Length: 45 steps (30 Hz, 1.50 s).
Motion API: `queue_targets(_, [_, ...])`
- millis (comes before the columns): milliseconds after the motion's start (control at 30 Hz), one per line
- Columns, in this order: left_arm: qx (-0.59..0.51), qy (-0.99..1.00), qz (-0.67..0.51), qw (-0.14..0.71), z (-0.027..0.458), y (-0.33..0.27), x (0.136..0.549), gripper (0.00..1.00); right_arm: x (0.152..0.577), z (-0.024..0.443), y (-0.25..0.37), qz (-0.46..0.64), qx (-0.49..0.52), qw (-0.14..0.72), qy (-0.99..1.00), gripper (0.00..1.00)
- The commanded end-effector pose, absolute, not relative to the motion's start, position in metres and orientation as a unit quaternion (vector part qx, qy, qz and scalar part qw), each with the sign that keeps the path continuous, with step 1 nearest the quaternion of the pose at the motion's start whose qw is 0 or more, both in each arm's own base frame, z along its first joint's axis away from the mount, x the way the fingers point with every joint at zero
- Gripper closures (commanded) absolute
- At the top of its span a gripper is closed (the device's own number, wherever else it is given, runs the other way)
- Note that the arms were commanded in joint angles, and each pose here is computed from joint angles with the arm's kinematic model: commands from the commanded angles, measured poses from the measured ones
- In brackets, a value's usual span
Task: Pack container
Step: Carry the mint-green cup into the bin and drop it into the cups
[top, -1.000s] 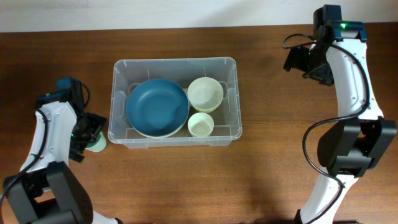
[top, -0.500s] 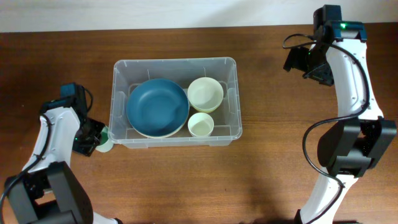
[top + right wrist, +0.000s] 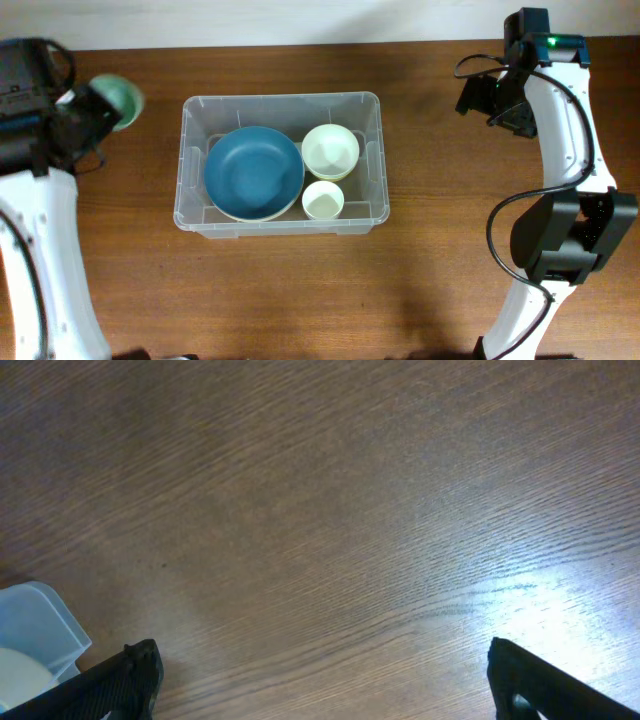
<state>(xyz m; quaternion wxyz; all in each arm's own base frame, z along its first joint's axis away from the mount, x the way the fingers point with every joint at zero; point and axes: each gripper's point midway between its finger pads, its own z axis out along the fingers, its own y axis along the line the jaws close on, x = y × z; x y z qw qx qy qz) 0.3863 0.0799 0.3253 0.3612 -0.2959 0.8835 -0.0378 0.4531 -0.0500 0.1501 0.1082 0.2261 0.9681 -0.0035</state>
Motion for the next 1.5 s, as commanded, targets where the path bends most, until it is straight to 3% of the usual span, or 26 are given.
queue_targets(0, [-0.065,0.905,-0.095,0.410,0.369,-0.022,0.381,0.99,0.452,0.150,-0.051,-0.003,0.224,0.108,0.969,0.01])
queue_targets(133, [0.093,0.913,-0.121,0.378,0.349,-0.117,0.372,0.99,0.452,0.150,-0.051,-0.003,0.224,0.108,0.969,0.01])
queue_targets(367, [0.250,0.932,-0.100,0.242,0.268,-0.185,0.351,0.99,0.452,0.150,-0.051,-0.003,0.224,0.108,0.969,0.01])
queue_targets(633, [0.275,0.952,-0.077,0.112,0.189,-0.196,0.348,0.99,0.452,0.150,-0.051,-0.003,0.224,0.108,0.969,0.01])
queue_targets(1300, [0.311,0.945,-0.094,0.048,0.162,-0.202,0.334,0.98,0.452,0.150,-0.051,-0.003,0.224,0.108,0.969,0.01])
queue_targets(1333, [0.310,0.945,-0.093,0.046,0.161,-0.202,0.334,0.94,0.452,0.150,-0.051,-0.003,0.224,0.108,0.969,0.01])
queue_targets(1400, [0.310,0.945,-0.092,0.047,0.160,-0.202,0.336,0.69,0.452,0.150,-0.051,-0.003,0.224,0.108,0.969,0.01])
queue_targets(1433, [0.310,0.945,-0.092,0.049,0.160,-0.202,0.337,0.49,0.452,0.150,-0.051,-0.003,0.224,0.108,0.969,0.01])
queue_targets(1467, [0.310,0.945,-0.088,0.052,0.160,-0.201,0.338,0.38,0.452,0.150,-0.051,-0.003,0.224,0.108,0.969,0.01])
